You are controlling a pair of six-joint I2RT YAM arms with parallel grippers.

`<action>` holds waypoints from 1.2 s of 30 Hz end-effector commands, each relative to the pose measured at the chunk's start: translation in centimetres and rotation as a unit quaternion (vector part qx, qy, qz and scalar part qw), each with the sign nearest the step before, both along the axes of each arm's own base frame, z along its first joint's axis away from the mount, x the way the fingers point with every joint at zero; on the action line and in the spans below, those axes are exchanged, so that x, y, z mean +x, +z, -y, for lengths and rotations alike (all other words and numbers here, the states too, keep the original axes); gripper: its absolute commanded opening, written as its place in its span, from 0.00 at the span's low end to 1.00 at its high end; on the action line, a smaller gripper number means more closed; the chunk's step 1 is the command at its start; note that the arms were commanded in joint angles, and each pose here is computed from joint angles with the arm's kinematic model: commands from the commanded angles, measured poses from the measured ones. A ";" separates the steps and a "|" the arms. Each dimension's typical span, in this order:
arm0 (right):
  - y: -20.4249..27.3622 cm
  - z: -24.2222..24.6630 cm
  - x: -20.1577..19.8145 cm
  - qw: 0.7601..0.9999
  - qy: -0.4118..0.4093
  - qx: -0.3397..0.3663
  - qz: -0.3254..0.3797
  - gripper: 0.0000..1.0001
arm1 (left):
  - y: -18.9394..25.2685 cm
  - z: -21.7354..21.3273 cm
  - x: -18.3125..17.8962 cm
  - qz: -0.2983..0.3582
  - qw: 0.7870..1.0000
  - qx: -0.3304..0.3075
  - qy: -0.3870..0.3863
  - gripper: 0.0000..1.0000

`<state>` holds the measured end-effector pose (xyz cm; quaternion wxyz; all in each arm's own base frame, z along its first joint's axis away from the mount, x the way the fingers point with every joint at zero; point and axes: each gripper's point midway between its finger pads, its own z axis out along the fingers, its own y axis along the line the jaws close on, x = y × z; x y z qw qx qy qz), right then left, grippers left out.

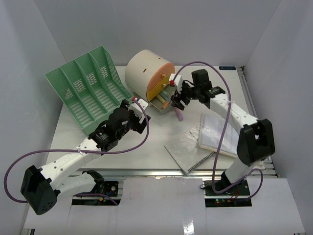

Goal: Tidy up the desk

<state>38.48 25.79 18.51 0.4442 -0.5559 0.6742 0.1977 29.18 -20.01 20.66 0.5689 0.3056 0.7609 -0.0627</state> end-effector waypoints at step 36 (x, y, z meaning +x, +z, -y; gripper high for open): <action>-14.2 3.9 2.1 0.930 -0.350 0.023 -0.107 0.58 | 0.5 -0.3 0.1 0.008 1.000 -0.006 0.006 0.98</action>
